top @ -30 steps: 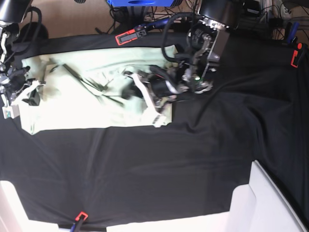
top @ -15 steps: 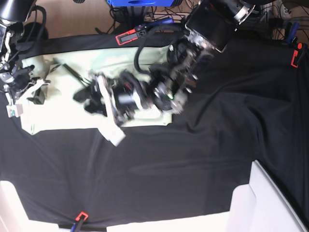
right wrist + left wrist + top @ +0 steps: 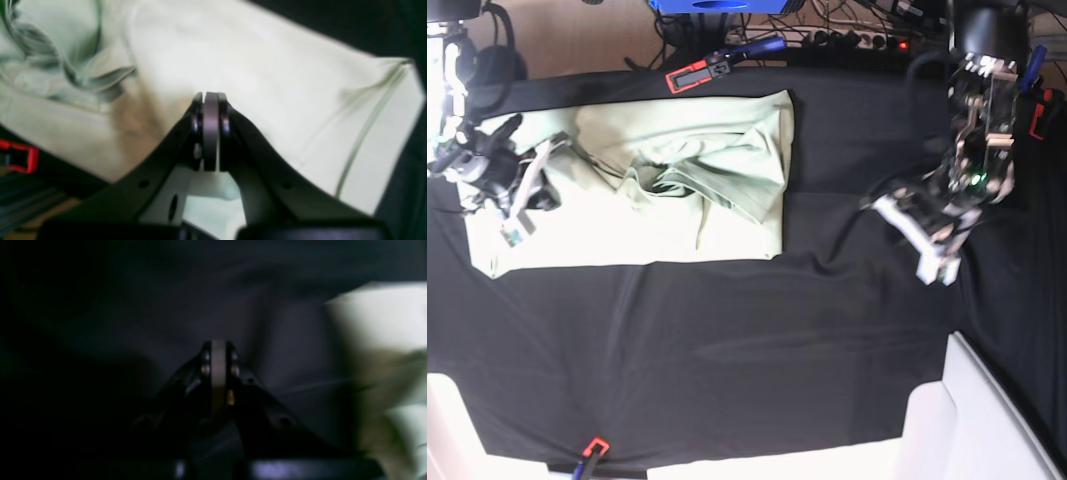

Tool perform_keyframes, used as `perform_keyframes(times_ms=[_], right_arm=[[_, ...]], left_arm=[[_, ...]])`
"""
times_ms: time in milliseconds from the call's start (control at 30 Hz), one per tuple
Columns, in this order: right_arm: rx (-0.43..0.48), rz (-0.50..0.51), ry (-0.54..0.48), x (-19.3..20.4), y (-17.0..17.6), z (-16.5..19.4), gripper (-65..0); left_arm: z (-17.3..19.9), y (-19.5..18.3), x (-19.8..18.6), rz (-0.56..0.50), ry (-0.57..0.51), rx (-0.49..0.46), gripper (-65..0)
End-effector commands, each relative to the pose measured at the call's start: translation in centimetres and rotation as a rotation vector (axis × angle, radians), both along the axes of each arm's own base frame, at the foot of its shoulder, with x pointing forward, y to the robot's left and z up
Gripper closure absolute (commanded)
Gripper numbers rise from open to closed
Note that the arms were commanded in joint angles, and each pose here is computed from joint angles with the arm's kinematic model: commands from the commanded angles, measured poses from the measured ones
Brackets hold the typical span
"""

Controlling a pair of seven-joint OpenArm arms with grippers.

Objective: Fold the T-shirt properly
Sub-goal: 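Release the folded end and raise the left gripper to its rest pose, then move the right gripper onto the folded stack and pinch the fabric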

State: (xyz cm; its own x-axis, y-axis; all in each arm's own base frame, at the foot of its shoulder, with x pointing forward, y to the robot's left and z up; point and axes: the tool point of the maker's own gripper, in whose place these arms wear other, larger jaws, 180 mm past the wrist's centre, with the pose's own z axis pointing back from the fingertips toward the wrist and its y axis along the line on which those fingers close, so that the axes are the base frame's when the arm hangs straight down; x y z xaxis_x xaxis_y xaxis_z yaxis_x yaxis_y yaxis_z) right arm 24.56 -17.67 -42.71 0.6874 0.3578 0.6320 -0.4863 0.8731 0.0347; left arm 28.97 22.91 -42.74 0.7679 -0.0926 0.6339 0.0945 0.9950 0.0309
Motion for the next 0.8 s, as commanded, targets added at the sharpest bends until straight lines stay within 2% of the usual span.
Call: perform_keyframes(times_ms=[0,100,167,300,367,567,767], right_arm=[[0.001,0.005,-0.053,1.1,-0.3,1.5,0.0],[0.006,0.016,-0.053,0.9,0.5,1.7,-1.9],[0.008,0.044,-0.019,0.4,2.0,1.3,-8.0],[0.014,0.124,0.018,-0.5,4.7,0.7,-24.2],[0.022,0.179,0.021,-0.4,6.4,0.6,-27.9],[0.033,0.246,0.041,-0.3,8.6,0.0,-28.6],[0.031,0.21,0.038,0.0,8.3,0.0,-28.6]], left_arm=[[1.1,1.5,-0.2,0.003,-0.035,0.056,0.0],[1.4,6.1,-3.1,0.066,-0.009,0.237,0.0],[1.7,8.8,-4.7,0.132,0.005,0.316,0.0],[2.5,13.5,-7.6,0.28,0.036,0.432,0.0],[2.8,15.2,-8.8,0.322,0.055,0.483,0.0],[3.4,16.9,-10.2,0.322,0.095,0.587,0.0],[3.1,17.0,-10.6,0.327,0.107,0.585,0.0]])
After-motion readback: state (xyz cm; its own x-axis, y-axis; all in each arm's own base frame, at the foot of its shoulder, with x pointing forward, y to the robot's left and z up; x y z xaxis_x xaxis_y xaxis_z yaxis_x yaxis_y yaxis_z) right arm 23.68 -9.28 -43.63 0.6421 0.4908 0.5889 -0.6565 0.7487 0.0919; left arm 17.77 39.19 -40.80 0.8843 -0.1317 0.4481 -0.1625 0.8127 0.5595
